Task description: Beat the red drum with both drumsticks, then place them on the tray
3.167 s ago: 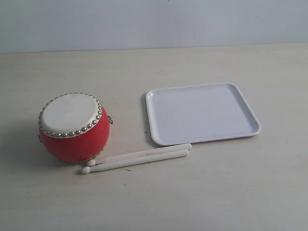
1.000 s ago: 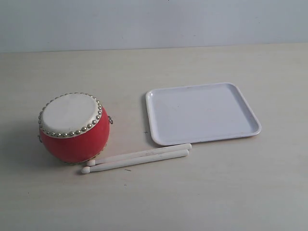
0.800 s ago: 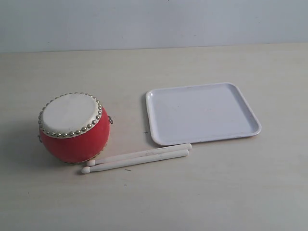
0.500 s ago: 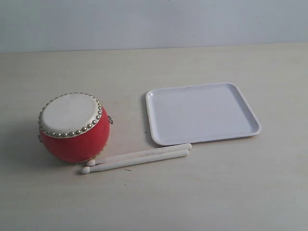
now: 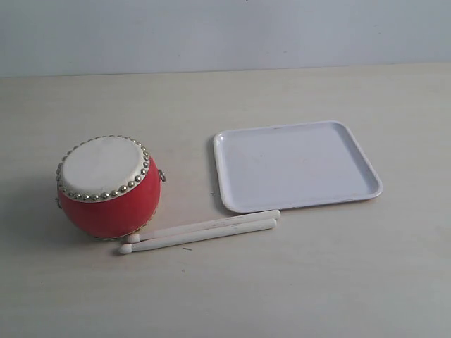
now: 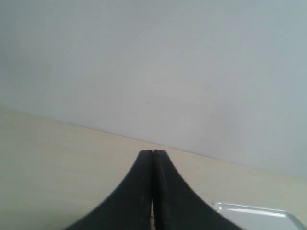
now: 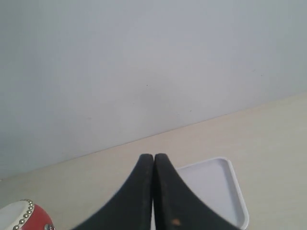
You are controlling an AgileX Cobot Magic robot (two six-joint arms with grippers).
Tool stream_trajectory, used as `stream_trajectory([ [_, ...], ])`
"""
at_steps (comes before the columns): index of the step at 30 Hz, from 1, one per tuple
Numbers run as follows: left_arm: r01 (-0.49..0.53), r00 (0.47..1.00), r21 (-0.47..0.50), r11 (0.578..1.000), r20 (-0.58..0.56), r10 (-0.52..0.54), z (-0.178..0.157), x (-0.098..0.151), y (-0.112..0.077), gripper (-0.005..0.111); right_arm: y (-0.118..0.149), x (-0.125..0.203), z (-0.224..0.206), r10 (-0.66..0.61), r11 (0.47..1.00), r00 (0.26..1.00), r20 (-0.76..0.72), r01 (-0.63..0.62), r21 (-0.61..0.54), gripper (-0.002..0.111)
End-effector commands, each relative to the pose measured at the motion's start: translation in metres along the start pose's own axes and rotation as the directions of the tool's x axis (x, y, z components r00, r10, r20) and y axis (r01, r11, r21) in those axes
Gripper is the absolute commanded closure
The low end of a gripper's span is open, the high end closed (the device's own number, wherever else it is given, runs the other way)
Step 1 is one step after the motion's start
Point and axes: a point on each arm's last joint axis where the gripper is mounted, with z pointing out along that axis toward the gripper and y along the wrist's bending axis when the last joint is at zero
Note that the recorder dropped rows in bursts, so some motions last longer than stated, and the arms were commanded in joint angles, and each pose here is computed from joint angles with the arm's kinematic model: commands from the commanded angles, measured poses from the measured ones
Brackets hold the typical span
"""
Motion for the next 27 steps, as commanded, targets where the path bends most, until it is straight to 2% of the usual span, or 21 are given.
stream_trajectory([
  [1, 0.086, 0.996, 0.005, 0.996, 0.014, -0.086, -0.0005, -0.001, -0.0003, 0.107, -0.0004, -0.0002, -0.0003, 0.001, 1.0, 1.0, 0.018, -0.001, -0.001, 0.108],
  [20, 0.084, 0.996, -0.009, 0.996, -0.022, -0.084, -0.0006, 0.0024, 0.0007, 0.107, 0.0005, -0.0024, -0.0004, -0.001, 1.0, 0.999, 0.042, 0.002, -0.01, 0.108],
  [27, 0.069, 0.996, -0.02, 0.997, -0.055, -0.07, -0.0007, 0.0054, 0.0016, 0.107, 0.0031, -0.0092, -0.001, 0.001, 0.999, 0.993, 0.117, 0.004, -0.038, 0.108],
])
